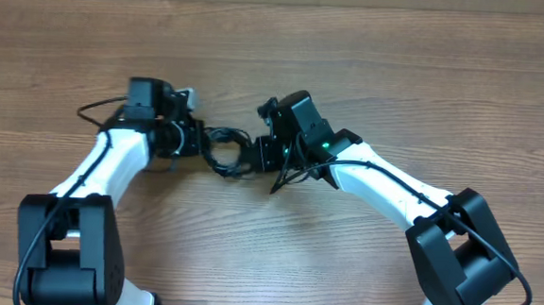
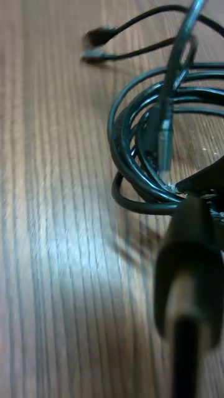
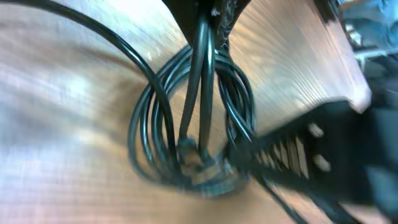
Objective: Untangle cables
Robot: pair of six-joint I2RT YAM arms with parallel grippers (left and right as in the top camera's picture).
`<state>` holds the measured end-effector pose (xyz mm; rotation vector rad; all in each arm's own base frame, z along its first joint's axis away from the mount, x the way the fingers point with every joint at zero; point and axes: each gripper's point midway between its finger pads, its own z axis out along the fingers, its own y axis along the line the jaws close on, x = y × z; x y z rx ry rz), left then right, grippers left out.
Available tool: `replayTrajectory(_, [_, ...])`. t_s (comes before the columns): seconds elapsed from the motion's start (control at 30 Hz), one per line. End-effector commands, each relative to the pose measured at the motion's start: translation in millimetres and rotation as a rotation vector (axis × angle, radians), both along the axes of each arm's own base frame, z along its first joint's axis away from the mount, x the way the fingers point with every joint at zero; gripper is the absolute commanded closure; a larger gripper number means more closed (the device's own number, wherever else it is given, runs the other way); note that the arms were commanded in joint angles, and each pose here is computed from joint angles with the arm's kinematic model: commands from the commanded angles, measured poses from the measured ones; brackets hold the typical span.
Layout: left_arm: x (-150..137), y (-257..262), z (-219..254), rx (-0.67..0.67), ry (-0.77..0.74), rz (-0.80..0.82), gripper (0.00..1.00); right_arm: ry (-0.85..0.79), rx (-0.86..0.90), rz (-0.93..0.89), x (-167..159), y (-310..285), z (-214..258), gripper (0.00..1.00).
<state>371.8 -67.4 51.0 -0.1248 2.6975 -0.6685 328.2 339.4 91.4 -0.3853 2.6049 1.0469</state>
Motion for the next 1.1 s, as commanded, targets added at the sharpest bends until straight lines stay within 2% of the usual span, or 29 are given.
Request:
replayTrajectory(0.0, [9.4, -3.9, 24.2, -0.062, -0.054, -0.003, 0.96, -0.085, 0.115, -0.104, 26.5, -2.9, 58.2, 0.96])
replayTrajectory(0.07, [9.1, -5.6, 23.9, -0.059, -0.054, -0.007, 0.96, -0.109, 0.086, -0.282, 52.4, -21.8, 61.6, 0.96])
replayTrajectory(0.3, [9.2, -5.5, 23.9, -0.058, -0.054, -0.007, 0.96, -0.039, -0.051, -0.545, 63.2, -59.5, 36.5, 0.96])
replayTrajectory(0.43, [9.5, -4.7, 23.4, -0.051, -0.054, -0.004, 0.96, -0.075, -0.122, -0.814, 81.9, -97.1, 33.0, 0.96])
replayTrajectory(0.53, [10.2, -4.7, 23.8, -0.051, -0.058, -0.004, 0.96, -0.003, -0.184, -0.807, 65.8, -102.6, 18.0, 0.96])
replayTrajectory(0.67, [11.0, -4.7, 24.2, -0.051, -0.062, -0.004, 0.96, 0.168, -0.296, -0.707, 19.3, -101.2, -8.5, 0.96])
replayTrajectory(0.7, [11.0, -4.5, 24.2, -0.051, -0.062, -0.004, 0.96, 0.208, -0.337, -0.692, 7.1, -105.2, -14.6, 0.84])
replayTrajectory(0.73, [11.0, -4.6, 24.1, -0.051, -0.062, -0.004, 0.96, 0.218, -0.353, -0.691, 3.7, -107.6, -16.4, 0.79])
replayTrajectory(0.87, [11.6, -4.4, 24.4, -0.051, -0.065, -0.004, 0.96, 0.247, -0.395, -0.688, -5.5, -114.3, -21.0, 0.76])
replayTrajectory(0.9, [11.6, -4.5, 24.5, -0.052, -0.063, -0.001, 0.96, 0.263, -0.389, -0.678, -8.2, -112.2, -21.4, 0.58])
replayTrajectory(0.93, [11.6, -4.6, 24.5, -0.053, -0.063, -0.001, 0.96, 0.281, -0.366, -0.660, -10.1, -106.3, -20.6, 0.56])
replayTrajectory(0.97, [11.7, -4.6, 24.6, -0.054, -0.063, -0.001, 0.96, 0.298, -0.330, -0.631, -12.6, -96.3, -18.9, 0.63])
replayTrajectory(1.0, [12.1, -4.8, 24.8, -0.064, -0.053, 0.020, 0.96, 0.311, -0.324, -0.640, -15.3, -93.2, -20.8, 0.75])
replayTrajectory(1.07, [14.7, -4.7, 26.2, -0.088, -0.038, 0.069, 0.96, 0.359, -0.319, -0.717, -21.0, -89.9, -30.9, 0.75])
